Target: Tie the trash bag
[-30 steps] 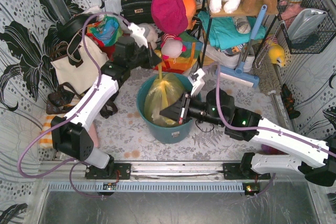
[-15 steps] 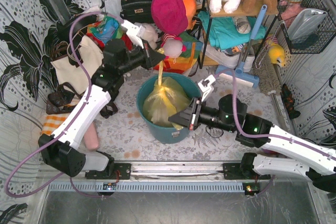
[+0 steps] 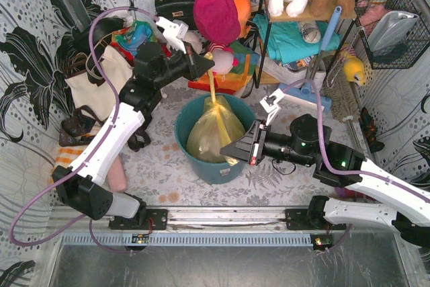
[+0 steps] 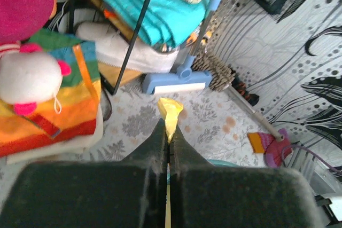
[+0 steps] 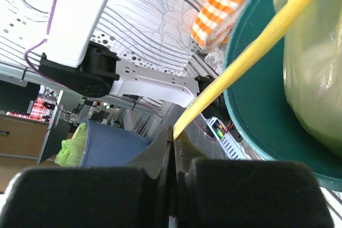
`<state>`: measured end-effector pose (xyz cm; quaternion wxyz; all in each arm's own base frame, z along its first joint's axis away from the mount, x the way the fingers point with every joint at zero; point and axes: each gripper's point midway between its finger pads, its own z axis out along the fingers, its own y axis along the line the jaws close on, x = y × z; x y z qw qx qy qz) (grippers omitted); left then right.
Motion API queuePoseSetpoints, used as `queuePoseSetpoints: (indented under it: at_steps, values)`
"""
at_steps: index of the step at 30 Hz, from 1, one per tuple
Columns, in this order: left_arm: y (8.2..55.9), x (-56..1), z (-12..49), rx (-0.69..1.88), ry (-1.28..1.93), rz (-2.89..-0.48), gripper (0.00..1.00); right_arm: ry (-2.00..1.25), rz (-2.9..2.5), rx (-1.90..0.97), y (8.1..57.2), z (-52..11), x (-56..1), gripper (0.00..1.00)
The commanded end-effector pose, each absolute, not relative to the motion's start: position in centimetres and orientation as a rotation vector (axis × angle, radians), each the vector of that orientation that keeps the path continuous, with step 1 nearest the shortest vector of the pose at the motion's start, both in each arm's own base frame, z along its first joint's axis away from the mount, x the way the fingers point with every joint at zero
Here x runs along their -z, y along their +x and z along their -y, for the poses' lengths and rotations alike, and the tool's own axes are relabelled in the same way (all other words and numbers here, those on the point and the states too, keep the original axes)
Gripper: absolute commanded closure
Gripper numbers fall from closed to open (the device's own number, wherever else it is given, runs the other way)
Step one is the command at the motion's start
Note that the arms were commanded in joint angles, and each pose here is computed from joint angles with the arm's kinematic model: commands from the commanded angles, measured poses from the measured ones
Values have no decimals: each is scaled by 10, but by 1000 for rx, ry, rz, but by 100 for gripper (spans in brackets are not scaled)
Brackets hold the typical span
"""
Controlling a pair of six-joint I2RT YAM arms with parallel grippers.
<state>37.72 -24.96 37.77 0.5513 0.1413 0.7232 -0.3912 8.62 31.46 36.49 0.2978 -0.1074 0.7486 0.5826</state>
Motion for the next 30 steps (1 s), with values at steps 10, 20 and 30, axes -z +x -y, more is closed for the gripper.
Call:
queuePoseSetpoints:
  at_steps: [10, 20, 30]
  values:
    - [395, -311, 232, 787, 243, -1818, 100, -301, -2119, -1573, 58, -287, -312, 100]
    - [391, -348, 236, 829, 255, -1748, 100, -292, -1961, -1540, 79, -294, -353, 100]
    - [313, -527, 266, 1261, 413, -1315, 100, -301, -1477, -1329, 147, -326, -492, 100]
